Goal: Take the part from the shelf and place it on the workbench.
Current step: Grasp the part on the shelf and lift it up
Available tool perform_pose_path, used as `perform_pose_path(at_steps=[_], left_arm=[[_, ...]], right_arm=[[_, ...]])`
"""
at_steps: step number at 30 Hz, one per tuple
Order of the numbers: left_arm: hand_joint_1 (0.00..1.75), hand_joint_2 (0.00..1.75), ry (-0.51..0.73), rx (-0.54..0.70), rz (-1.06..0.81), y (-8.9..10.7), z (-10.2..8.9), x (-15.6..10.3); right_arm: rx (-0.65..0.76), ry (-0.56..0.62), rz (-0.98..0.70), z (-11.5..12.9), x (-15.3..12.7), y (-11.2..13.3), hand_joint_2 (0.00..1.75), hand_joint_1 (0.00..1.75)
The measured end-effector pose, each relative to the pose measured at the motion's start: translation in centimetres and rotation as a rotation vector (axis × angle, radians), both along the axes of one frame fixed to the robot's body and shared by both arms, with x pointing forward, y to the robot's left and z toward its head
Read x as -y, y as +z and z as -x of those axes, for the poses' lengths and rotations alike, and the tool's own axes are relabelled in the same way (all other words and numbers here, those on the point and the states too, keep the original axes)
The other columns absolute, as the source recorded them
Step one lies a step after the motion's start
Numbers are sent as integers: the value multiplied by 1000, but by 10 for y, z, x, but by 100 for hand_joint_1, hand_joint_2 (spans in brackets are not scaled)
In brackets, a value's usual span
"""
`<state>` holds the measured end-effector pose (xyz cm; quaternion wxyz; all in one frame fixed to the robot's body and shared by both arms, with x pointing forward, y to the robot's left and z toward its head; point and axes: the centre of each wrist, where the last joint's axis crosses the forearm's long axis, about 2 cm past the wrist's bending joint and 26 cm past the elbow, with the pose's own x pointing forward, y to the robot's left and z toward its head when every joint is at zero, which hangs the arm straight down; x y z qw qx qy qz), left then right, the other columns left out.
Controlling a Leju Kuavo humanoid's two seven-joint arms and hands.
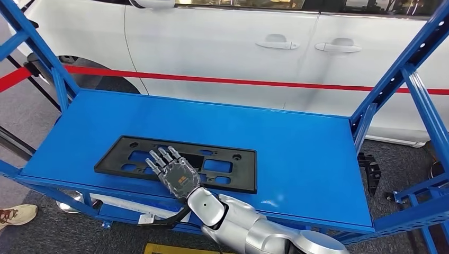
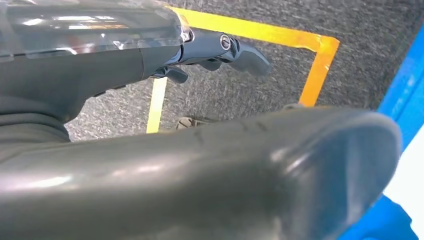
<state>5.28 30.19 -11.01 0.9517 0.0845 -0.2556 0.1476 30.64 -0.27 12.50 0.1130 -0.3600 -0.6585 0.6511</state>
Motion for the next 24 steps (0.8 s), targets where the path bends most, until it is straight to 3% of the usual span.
perform_pose_path(at_steps=[10,22,23,24], left_arm=[[0,0,-2,7,3,0,-1,-2],[0,0,-2,8,4,0,-1,-2],[0,0,-2,9,3,0,-1,-3],[0,0,-2,9,2,0,-1,-3]], right_arm=[[35,-59,135,-6,5,-3,175,1],[36,-71,147,-9,5,-1,175,6],[36,-72,148,-9,5,0,175,10],[34,-74,150,-9,5,0,175,37]])
